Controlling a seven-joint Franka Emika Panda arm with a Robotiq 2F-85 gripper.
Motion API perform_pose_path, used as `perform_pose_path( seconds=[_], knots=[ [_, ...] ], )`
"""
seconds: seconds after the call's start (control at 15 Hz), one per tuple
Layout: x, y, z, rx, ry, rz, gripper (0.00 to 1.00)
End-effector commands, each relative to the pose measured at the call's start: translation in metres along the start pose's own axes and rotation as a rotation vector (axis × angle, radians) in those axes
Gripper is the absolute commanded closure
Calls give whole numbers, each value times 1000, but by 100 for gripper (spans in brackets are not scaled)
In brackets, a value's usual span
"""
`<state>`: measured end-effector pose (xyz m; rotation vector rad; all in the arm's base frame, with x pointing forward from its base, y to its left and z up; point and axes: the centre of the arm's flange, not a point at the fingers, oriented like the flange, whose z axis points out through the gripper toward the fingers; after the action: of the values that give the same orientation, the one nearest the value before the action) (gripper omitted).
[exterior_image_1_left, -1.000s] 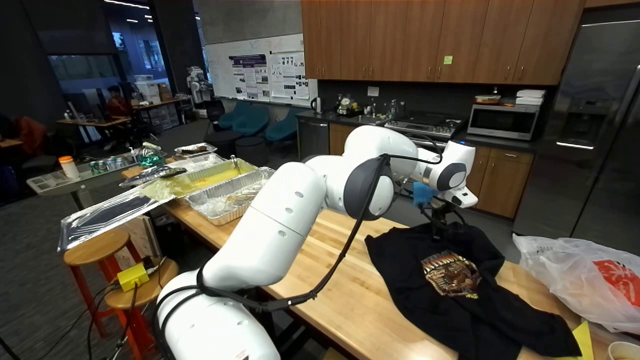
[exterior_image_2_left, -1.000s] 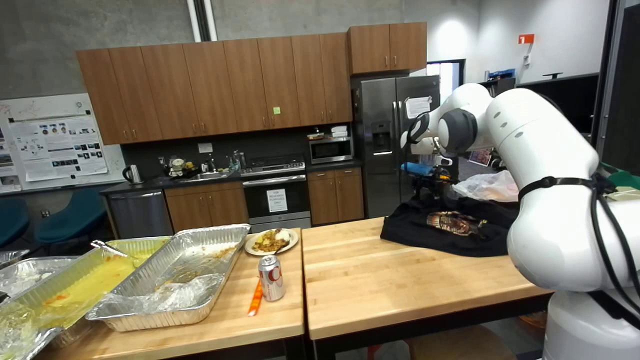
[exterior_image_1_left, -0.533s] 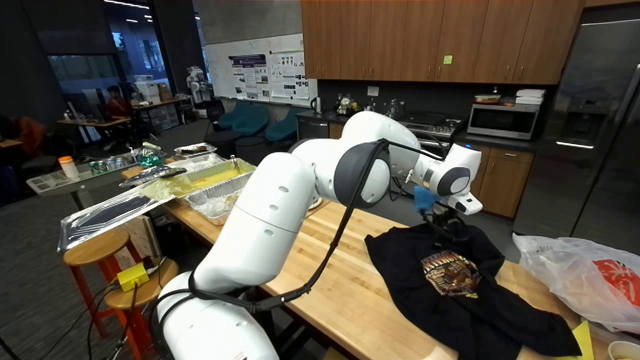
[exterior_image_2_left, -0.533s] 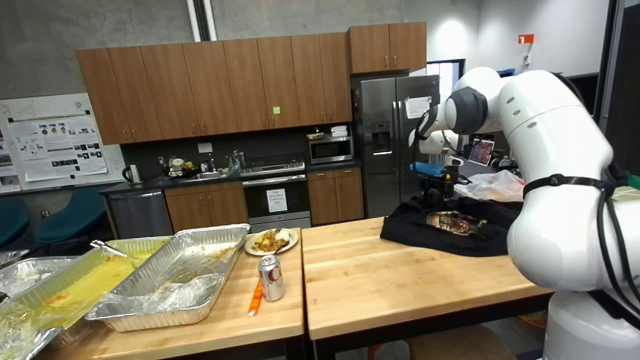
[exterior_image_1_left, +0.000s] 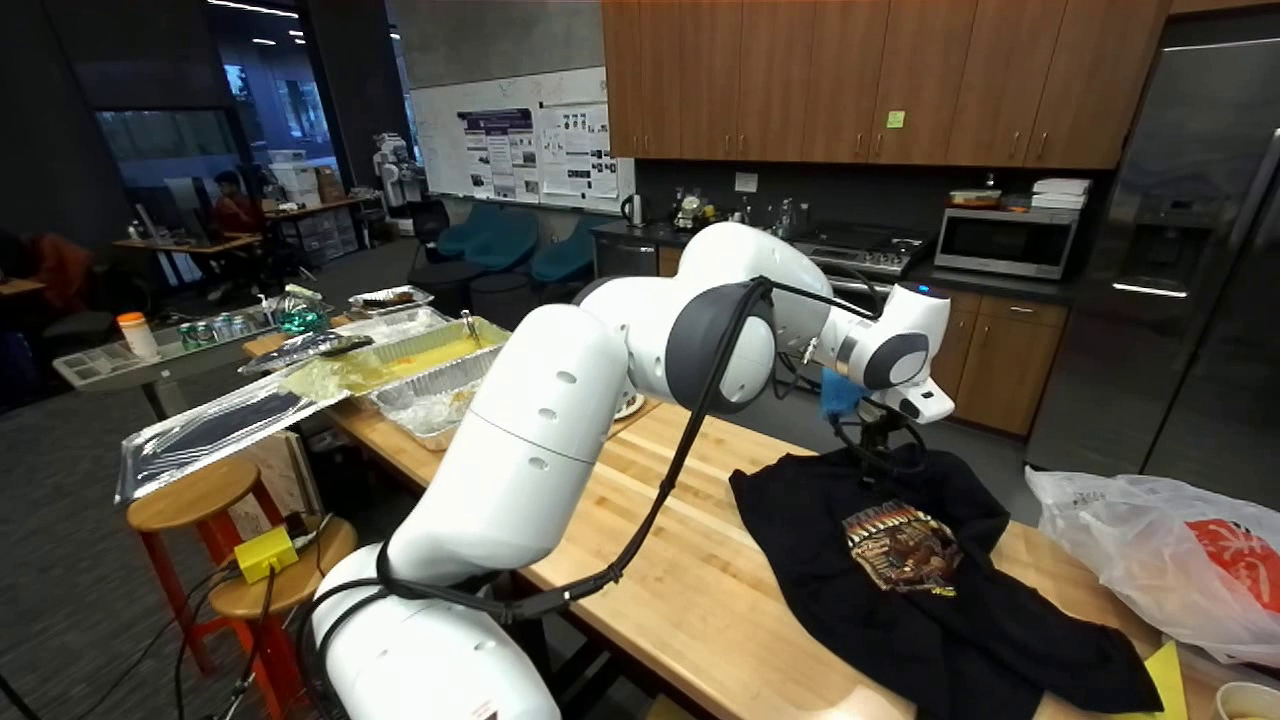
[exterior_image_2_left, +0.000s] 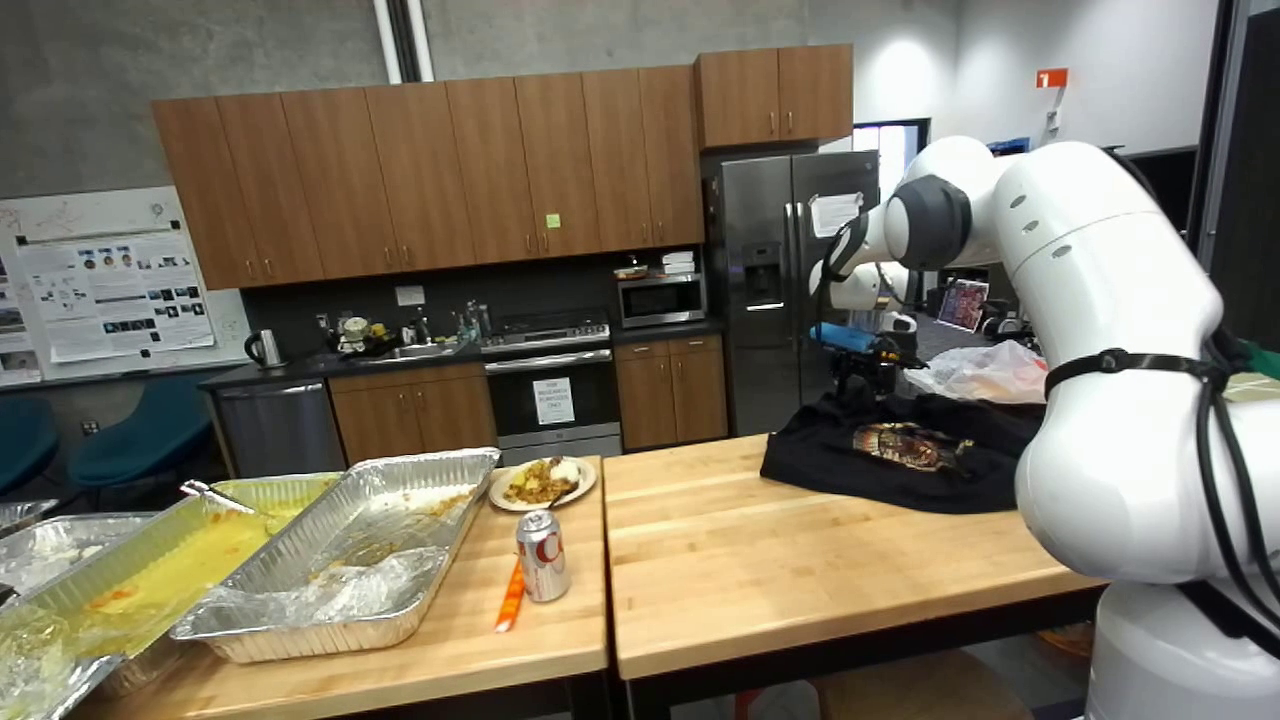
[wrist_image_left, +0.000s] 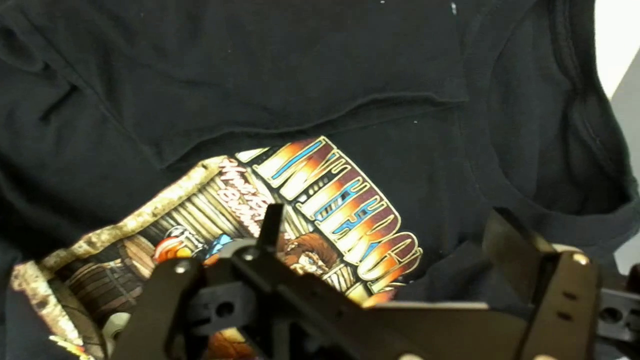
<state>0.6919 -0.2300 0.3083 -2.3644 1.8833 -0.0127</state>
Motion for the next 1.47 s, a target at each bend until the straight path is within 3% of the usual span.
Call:
perform_pose_path(
  seconds=[0.0, 0.33, 0.53, 0.8, 1.07, 1.4],
  knots=[
    [-29, -24, 0, 84, 69, 102, 0],
    [-70, -45, 14, 138, 125, 310, 0],
    [-91, -38, 24, 102, 154, 456, 0],
    [-110, -28, 41, 45, 139, 551, 0],
    [-109, -21, 54, 30, 145, 582, 0],
    [-83, -16, 59, 18, 140, 628, 0]
  ],
)
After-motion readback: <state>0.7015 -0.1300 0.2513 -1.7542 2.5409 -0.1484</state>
